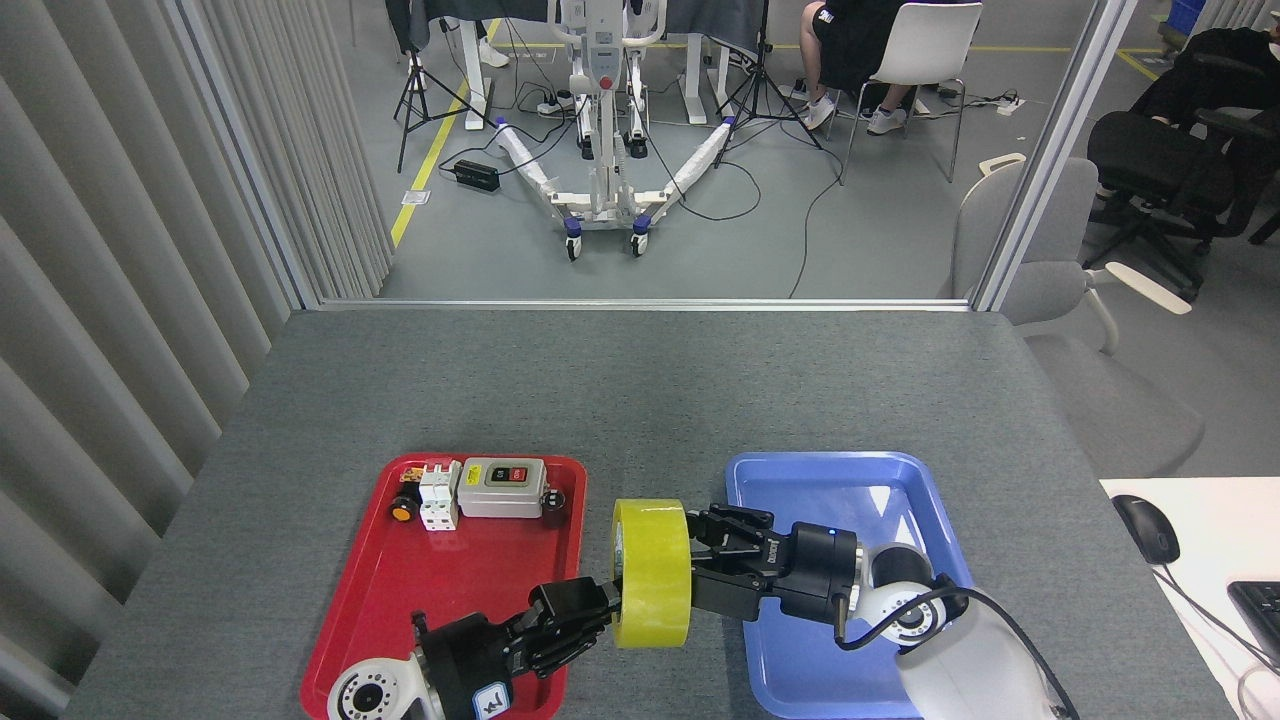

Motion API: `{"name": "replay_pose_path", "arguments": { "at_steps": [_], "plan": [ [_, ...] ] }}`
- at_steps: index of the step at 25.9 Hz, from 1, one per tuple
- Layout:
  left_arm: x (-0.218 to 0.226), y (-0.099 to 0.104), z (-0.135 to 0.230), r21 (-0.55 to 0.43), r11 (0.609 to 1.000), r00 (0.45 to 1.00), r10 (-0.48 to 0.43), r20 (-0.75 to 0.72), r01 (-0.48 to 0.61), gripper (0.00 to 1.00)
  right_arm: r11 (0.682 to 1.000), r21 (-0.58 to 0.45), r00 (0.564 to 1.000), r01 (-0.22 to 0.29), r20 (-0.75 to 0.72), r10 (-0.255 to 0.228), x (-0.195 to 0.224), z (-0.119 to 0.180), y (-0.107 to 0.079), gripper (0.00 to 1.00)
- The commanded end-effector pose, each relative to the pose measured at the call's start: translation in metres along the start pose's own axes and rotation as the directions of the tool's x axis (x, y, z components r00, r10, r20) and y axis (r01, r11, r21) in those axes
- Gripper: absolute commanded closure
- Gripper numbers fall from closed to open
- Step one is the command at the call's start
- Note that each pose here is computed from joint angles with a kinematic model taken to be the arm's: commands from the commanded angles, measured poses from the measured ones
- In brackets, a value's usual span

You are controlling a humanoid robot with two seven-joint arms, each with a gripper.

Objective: Place and move tape with both arms
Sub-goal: 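Reach the right gripper to the tape roll and grasp its rim, then release the tape from the left gripper and lift it with the right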

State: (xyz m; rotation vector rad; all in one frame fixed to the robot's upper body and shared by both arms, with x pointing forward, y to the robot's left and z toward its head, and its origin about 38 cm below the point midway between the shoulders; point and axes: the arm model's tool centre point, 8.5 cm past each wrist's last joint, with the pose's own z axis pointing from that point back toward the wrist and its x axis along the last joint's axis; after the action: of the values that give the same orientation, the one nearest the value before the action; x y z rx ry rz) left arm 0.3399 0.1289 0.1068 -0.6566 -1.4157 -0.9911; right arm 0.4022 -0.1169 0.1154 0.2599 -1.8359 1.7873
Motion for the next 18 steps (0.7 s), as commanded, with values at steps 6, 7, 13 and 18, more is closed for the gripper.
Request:
{"name": "replay_pose_path", "arguments": {
  "at_steps": [6, 7, 13, 18],
  "plan": [
    [-0.0003, -0.0007, 0.0002, -0.003, 1.000, 1.000, -0.003, 0.001, 0.003, 1.00, 1.000, 0.010, 1.000, -0.004, 0.018, 0.004, 0.0037, -0.0083, 0.0002, 0.51],
    [-0.0003, -0.0007, 0.0002, -0.003, 1.000, 1.000, -0.003, 0.001, 0.003, 1.00, 1.000, 0.010, 1.000, -0.004, 0.018, 0.004, 0.0037, -0.0083, 0.0002, 0.53],
    [0.0006, -0.0015, 0.0009, -0.005, 1.000, 1.000, -0.025, 0.015, 0.025, 1.00, 1.000, 0.010, 1.000, -0.009, 0.018, 0.009, 0.0034, -0.0081, -0.0019, 0.56],
    [-0.0013, -0.0019, 0.0004, -0.005, 0.999, 0.999, -0.042, 0.024, 0.042, 0.98, 1.000, 0.011, 1.000, -0.008, 0.016, 0.008, 0.0031, -0.0074, -0.0012, 0.57]
  ]
}}
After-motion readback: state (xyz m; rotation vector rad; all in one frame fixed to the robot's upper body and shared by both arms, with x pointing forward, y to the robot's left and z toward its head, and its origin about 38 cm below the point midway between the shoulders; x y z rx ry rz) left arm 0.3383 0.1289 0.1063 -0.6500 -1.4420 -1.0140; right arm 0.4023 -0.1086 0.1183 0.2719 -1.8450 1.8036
